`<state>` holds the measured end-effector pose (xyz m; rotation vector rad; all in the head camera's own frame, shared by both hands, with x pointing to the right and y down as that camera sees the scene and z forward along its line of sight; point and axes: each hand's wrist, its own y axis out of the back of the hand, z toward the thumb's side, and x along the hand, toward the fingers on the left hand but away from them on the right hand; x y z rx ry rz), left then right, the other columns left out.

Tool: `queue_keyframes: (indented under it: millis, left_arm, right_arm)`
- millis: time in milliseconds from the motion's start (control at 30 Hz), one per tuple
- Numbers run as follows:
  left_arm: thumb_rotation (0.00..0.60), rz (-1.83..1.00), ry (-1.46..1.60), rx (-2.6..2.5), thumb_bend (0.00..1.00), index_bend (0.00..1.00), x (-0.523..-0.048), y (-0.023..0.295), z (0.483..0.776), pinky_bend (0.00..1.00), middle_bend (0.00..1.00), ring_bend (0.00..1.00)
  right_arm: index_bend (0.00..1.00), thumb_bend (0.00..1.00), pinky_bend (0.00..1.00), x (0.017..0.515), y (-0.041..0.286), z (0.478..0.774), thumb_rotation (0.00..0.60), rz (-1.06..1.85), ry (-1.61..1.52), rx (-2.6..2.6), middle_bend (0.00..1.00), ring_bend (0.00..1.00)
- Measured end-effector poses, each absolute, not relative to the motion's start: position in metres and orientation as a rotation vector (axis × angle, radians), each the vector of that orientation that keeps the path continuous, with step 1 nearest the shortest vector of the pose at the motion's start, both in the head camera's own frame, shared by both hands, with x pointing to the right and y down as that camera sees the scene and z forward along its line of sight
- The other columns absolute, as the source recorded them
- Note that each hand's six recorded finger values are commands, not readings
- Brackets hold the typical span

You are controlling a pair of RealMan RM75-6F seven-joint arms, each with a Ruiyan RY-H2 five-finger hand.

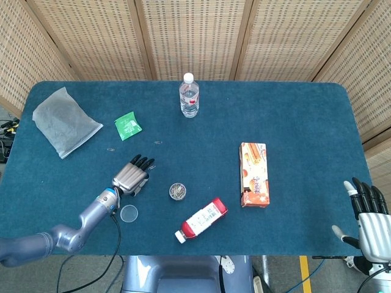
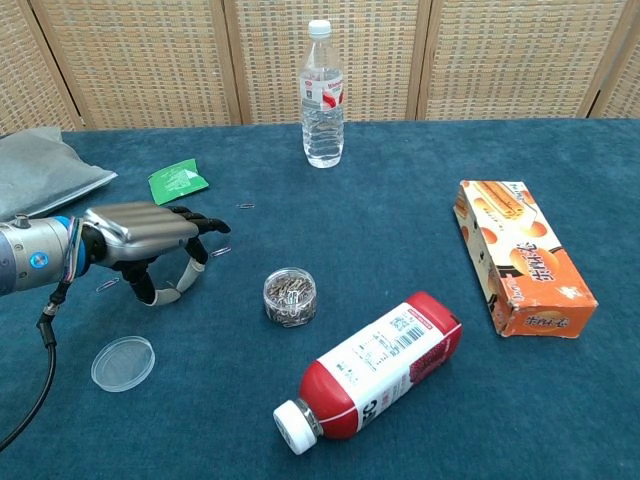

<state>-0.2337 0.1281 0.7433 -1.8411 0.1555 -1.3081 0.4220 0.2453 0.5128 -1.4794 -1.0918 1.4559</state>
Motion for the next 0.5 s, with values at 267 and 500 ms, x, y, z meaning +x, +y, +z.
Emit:
queue_keyframes:
  millis: [267,500]
  left_arm:
    - [0.600,-1.249,0.243,-1.893,0.44,0.77,-0.221,0.120,0.721,0.00,0.00,0.00]
    - [0.600,-1.102,0.343,-1.949,0.44,0.77,-0.182,0.109,0.682,0.00,0.00,0.00]
  right_arm:
    - [0.00,0.00,0.00,0.422,0.245,0.511,0.600,1.452,-1.097,-1.481,0.00,0.00]
    - [0.00,0.00,0.00,0.421,0.246,0.510,0.600,1.448,-1.099,-1.484,0.00,0.00]
